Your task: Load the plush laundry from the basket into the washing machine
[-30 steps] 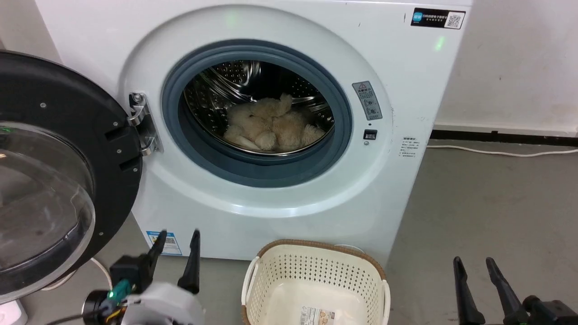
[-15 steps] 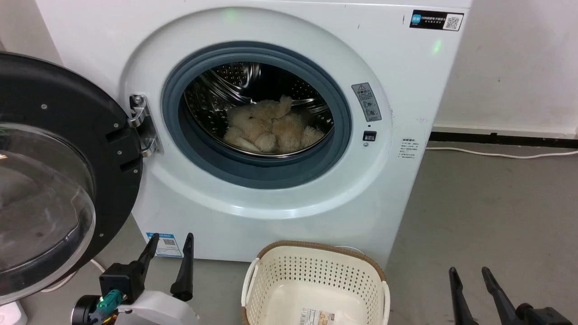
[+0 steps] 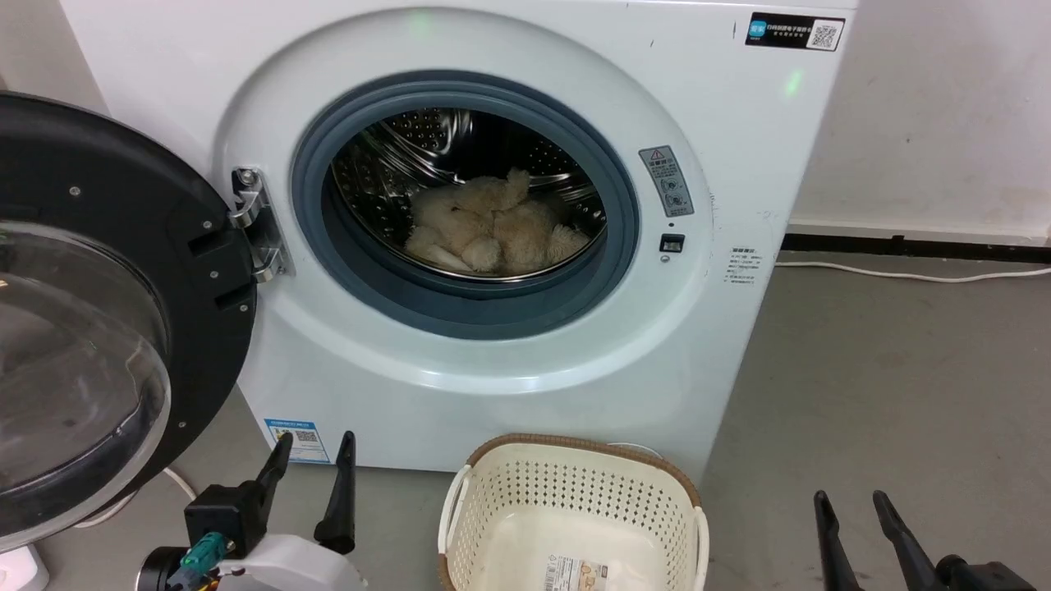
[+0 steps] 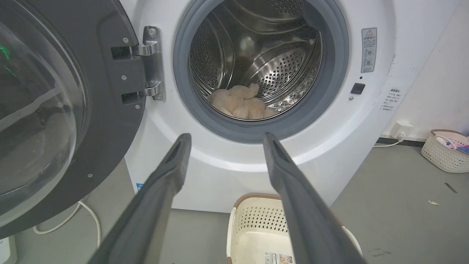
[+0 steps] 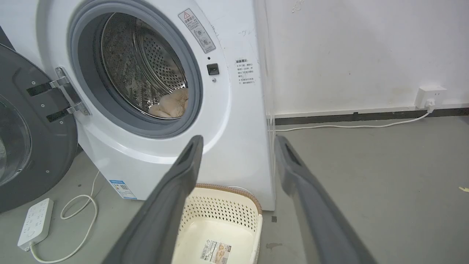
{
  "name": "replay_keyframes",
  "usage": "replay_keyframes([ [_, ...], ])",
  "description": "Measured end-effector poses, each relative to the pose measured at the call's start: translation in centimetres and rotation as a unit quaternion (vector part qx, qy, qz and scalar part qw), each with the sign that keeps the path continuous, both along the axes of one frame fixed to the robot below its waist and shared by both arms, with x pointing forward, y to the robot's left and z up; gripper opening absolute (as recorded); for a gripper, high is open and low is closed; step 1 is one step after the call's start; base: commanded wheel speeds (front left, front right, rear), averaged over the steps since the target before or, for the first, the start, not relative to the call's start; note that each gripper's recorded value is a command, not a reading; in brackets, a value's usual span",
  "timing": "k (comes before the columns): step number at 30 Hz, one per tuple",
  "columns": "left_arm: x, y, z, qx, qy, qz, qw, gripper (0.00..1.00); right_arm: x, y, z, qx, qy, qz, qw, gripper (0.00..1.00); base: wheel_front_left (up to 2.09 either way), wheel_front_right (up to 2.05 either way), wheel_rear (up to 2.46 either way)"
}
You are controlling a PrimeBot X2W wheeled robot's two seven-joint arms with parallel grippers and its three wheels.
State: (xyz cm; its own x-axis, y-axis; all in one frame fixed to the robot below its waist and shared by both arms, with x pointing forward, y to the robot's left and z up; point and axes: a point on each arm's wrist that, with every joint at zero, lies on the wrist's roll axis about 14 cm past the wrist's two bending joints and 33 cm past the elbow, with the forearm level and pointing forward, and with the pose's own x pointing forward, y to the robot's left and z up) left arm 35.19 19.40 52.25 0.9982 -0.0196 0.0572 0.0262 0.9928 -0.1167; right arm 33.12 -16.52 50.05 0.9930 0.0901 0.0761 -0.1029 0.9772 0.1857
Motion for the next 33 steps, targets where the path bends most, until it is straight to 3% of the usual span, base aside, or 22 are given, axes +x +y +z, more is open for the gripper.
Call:
replay_keyframes([
  [4, -0.09, -0.25, -0.52, 0.002, 0.008, -0.004, 1.0, 1.0, 0.05, 0.14, -0.1, 0.001, 0.002, 0.002, 1.0, 1.0, 0.0, 0.0, 0.0],
  [5, -0.09, -0.25, -0.52, 0.002, 0.008, -0.004, 1.0, 0.0, 0.05, 0.13, -0.11, 0.001, 0.002, 0.002, 1.0, 0.0, 0.0, 0.0, 0.0],
  [33, 0.71, -0.99, 0.18, 0.01, 0.002, -0.009, 1.0, 0.0, 0.53, 0.21, -0.14, -0.016, 0.014, 0.006, 1.0, 0.0, 0.0, 0.0, 0.0],
])
